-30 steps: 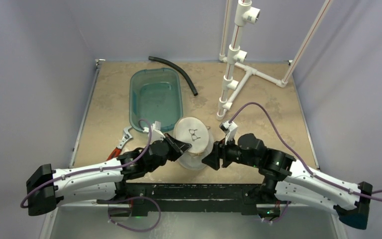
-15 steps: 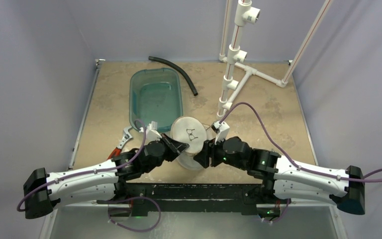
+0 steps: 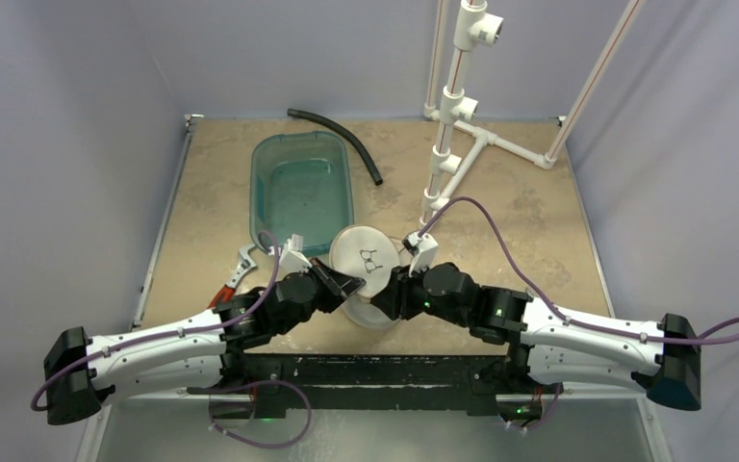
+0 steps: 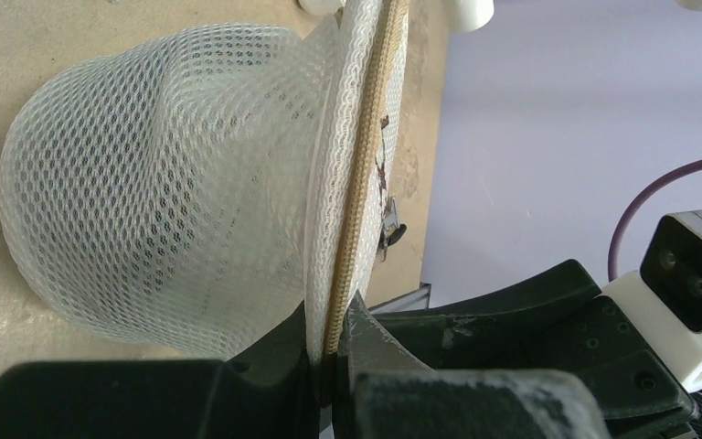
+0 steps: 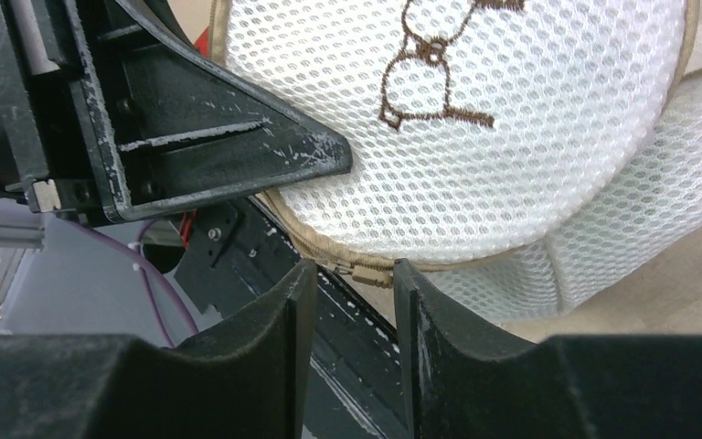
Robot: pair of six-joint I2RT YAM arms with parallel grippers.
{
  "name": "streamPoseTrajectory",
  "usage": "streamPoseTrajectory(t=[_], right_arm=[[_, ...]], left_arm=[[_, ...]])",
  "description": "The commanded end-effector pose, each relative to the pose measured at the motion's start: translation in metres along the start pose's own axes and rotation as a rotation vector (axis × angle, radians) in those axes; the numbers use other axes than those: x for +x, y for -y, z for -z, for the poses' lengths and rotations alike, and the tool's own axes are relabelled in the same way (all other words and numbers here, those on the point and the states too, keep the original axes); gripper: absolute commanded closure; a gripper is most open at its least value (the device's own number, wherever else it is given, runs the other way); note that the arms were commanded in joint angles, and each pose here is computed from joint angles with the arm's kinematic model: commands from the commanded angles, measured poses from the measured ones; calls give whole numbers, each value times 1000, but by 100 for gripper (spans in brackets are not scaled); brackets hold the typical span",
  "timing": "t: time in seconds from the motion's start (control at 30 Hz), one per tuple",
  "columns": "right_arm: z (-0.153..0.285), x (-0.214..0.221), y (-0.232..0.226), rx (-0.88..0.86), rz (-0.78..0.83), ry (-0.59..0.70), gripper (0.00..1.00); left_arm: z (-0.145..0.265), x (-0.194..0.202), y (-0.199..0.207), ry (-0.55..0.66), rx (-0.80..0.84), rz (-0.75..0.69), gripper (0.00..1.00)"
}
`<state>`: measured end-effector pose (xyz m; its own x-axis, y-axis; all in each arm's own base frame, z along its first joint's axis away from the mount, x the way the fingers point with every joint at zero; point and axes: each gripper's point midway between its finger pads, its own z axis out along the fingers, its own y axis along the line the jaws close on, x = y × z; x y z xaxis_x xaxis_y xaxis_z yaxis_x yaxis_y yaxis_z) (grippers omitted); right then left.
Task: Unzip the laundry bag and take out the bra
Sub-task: Unzip the laundry bag at the center of the board.
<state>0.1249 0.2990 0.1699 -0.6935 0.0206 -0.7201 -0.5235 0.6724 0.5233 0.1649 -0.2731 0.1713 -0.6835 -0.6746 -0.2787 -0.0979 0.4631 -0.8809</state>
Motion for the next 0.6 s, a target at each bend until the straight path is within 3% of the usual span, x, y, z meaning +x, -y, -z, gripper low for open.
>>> streamPoseTrajectory(t=[0.0,0.17,0.37,0.57], right_arm=[[0,-15,-21,-78,-20,53,62],[-4,-12,-23,-84,-12,31,66],[-2,-8,-23,-97,-19,20,77],[8,-8,-24,-114,-35,22,73]], left_arm=[[4,-5,24,2,62,14,100],[5,-5,24,0,62,12,100],[6,-8,27,13,68,10,100],[7,-11,29,22,64,-2,100]])
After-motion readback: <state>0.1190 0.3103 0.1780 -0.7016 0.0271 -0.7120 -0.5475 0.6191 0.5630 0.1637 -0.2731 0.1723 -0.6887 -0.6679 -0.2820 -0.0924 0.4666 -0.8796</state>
